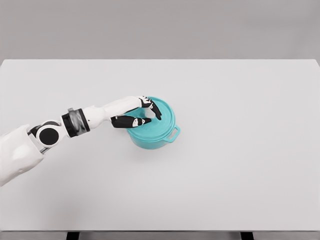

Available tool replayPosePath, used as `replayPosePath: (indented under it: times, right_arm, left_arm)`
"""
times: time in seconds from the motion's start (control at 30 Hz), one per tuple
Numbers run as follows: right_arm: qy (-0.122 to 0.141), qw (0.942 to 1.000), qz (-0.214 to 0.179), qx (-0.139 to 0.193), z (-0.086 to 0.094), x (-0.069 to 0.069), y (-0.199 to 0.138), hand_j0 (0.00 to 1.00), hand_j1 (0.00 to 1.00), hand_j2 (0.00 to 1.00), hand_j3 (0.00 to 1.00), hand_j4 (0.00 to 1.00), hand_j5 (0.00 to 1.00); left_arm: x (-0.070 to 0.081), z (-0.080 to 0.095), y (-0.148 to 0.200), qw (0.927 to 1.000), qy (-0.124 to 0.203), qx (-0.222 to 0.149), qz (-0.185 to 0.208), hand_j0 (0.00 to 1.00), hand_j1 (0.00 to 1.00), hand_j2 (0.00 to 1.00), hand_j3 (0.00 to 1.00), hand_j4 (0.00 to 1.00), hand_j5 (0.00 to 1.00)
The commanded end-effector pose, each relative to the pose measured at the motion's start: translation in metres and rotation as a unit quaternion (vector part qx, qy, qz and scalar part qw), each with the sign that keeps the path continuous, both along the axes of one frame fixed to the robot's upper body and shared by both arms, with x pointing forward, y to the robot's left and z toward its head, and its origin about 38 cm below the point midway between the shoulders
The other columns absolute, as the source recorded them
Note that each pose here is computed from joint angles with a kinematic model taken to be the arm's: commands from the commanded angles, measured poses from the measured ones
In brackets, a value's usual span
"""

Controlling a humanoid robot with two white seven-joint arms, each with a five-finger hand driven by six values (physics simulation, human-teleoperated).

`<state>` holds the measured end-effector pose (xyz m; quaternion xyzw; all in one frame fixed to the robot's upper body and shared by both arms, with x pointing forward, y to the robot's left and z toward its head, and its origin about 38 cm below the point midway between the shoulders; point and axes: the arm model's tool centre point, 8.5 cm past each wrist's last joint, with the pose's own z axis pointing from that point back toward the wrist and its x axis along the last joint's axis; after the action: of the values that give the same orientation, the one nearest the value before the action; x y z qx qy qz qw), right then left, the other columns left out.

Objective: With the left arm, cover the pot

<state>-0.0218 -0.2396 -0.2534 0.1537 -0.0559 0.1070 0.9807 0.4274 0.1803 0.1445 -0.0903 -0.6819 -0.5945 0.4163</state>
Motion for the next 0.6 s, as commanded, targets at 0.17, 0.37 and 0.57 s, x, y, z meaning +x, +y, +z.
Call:
replayPosePath:
  times: [0.17,0.37,0.57]
  right_arm:
    - [0.000,1.0000,0.000,0.000,0.0000,0.0001,0.0000,1.00,1.00,1.00,1.00,1.00,1.00]
    - [0.000,1.0000,0.000,0.000,0.0000,0.0000,0.0000,1.00,1.00,1.00,1.00,1.00,1.00]
    - [0.000,1.0000,0.000,0.000,0.0000,0.0000,0.0000,1.00,1.00,1.00,1.00,1.00,1.00]
  left_arm:
    - [-0.0006,-0.0017,0.0003,1.0000,0.000,0.005,-0.002,0.61,0.61,0.61,0.61,0.61,0.61]
    - [-0.0010,-0.0023,0.0003,1.0000,0.001,0.005,-0.003,0.62,0.62,0.62,0.62,0.62,0.62]
    - [-0.0001,-0.0016,0.0008,1.0000,0.000,0.005,-0.001,0.67,0.67,0.67,0.67,0.67,0.67]
